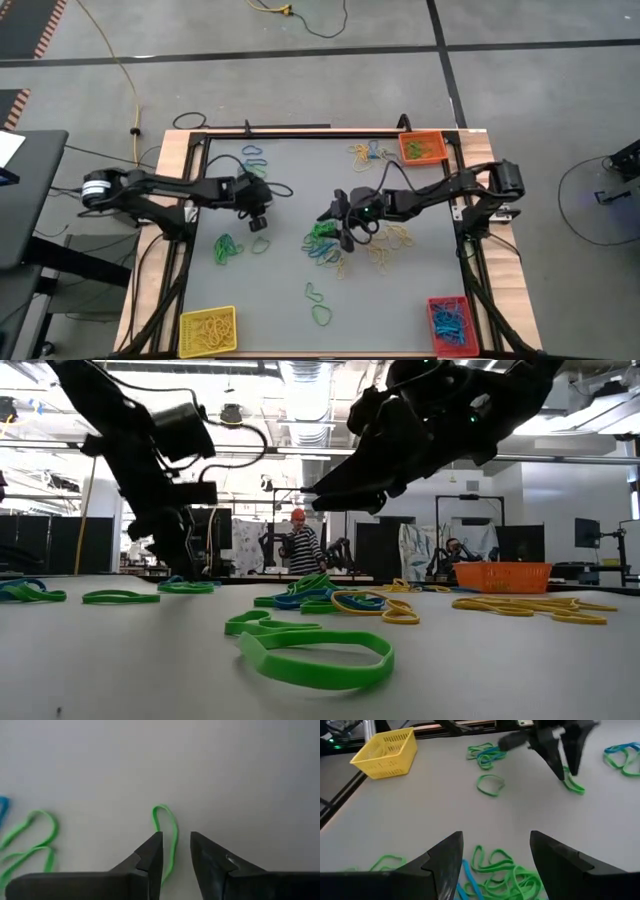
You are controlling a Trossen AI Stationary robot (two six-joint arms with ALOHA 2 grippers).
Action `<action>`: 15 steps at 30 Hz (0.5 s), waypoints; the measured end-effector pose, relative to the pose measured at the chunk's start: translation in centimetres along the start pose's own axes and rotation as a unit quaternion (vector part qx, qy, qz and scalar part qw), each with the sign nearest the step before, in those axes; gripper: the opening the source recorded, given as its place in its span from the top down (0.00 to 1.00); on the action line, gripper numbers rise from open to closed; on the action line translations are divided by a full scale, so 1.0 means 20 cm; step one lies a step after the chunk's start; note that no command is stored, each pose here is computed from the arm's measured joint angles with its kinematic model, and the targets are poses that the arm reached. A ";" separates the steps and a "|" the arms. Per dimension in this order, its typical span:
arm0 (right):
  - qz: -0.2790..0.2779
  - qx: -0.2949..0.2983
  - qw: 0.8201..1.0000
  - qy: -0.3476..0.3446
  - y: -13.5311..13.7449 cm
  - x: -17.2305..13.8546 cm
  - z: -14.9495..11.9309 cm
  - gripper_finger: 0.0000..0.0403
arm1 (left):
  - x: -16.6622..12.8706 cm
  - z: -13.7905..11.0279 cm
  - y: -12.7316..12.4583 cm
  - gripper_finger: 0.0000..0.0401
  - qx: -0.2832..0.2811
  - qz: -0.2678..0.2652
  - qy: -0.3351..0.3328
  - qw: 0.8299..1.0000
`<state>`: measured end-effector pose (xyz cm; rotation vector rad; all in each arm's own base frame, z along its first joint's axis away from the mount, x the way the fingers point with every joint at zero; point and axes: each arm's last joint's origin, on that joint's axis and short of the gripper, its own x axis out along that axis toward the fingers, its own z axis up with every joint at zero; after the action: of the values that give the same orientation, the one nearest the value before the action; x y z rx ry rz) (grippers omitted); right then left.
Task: Sort rubber bands into baskets
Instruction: Put the green rubber band into the orange bin
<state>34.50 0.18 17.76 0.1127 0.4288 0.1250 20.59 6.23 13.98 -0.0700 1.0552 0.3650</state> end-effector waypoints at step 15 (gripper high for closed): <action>0.008 -0.006 1.000 0.006 0.05 0.00 -0.01 0.36 | 0.12 0.01 0.11 0.99 -0.014 -0.036 0.001 0.999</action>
<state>34.43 1.12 17.69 0.1040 0.4390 0.1442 21.02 8.95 12.30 -0.1342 1.0469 0.3144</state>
